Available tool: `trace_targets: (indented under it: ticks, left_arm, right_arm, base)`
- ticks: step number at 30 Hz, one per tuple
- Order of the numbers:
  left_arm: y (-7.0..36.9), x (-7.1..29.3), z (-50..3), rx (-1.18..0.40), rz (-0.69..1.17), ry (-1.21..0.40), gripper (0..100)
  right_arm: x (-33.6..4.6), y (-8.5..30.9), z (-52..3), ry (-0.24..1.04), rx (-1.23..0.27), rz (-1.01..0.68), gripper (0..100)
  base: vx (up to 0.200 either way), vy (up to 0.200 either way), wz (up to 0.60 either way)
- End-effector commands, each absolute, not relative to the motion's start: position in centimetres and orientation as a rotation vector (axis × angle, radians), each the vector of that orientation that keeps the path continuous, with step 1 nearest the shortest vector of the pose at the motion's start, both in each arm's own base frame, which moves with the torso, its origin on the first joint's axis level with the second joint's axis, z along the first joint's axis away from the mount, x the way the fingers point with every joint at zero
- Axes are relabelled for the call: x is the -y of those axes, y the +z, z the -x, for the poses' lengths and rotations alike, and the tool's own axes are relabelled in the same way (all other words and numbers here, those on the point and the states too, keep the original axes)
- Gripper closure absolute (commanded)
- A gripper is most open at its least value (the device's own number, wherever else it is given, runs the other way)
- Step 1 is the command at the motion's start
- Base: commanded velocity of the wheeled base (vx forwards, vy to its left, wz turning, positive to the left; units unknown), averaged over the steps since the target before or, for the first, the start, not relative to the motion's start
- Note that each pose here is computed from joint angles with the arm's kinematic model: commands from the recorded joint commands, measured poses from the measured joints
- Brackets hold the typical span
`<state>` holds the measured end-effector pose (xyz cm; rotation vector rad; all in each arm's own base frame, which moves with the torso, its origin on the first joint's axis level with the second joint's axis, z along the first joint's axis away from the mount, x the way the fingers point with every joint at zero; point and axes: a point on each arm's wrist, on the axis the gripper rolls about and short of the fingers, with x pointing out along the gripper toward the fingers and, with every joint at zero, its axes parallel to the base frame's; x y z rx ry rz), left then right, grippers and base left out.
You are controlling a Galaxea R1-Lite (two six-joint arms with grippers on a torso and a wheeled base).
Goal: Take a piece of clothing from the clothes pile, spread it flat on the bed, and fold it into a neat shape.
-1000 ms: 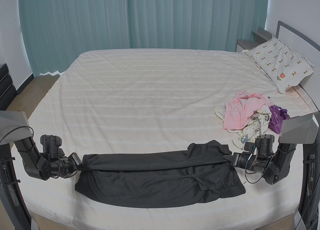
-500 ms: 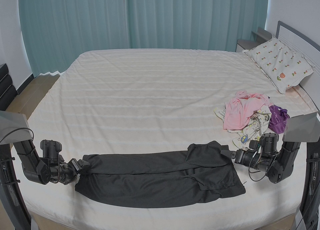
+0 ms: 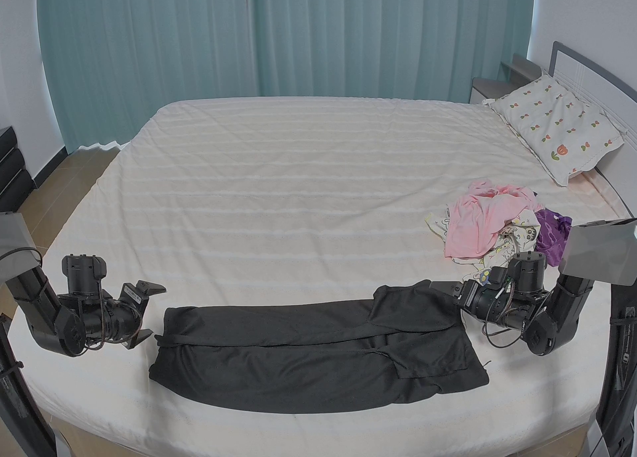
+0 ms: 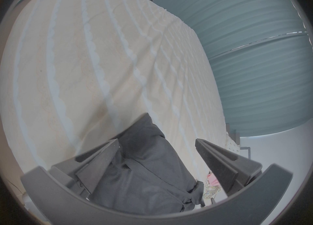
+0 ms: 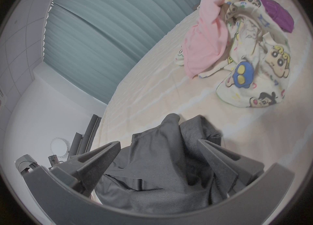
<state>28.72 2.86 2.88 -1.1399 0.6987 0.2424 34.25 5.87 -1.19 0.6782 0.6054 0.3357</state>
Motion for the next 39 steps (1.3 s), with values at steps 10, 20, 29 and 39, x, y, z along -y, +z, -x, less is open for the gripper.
trace_targets:
  ticks: [10, 20, 29, 39]
  left_arm:
    - [2.6, -2.3, -28.6, -0.722, 1.156, 0.234, 0]
    - [2.2, -2.3, -28.5, -0.736, 1.155, 0.244, 0]
    - [2.0, -2.3, -28.3, -0.744, 1.151, 0.247, 0]
    - [1.8, -2.2, -28.0, -0.760, 1.141, 0.246, 0]
  right_arm:
    - [-6.8, -3.9, -35.3, 0.353, -0.655, -0.675, 100]
    - [-5.5, -4.1, -33.2, 0.304, -0.702, -0.665, 100]
    - [-5.2, -4.2, -32.7, 0.295, -0.713, -0.659, 100]
    - [-4.5, -3.5, -32.6, 0.280, -0.676, -0.660, 0]
  base:
    - [0.000, 0.000, 0.00]
    - [0.000, 0.000, 0.00]
    - [0.000, 0.000, 0.00]
    - [0.000, 0.000, 0.00]
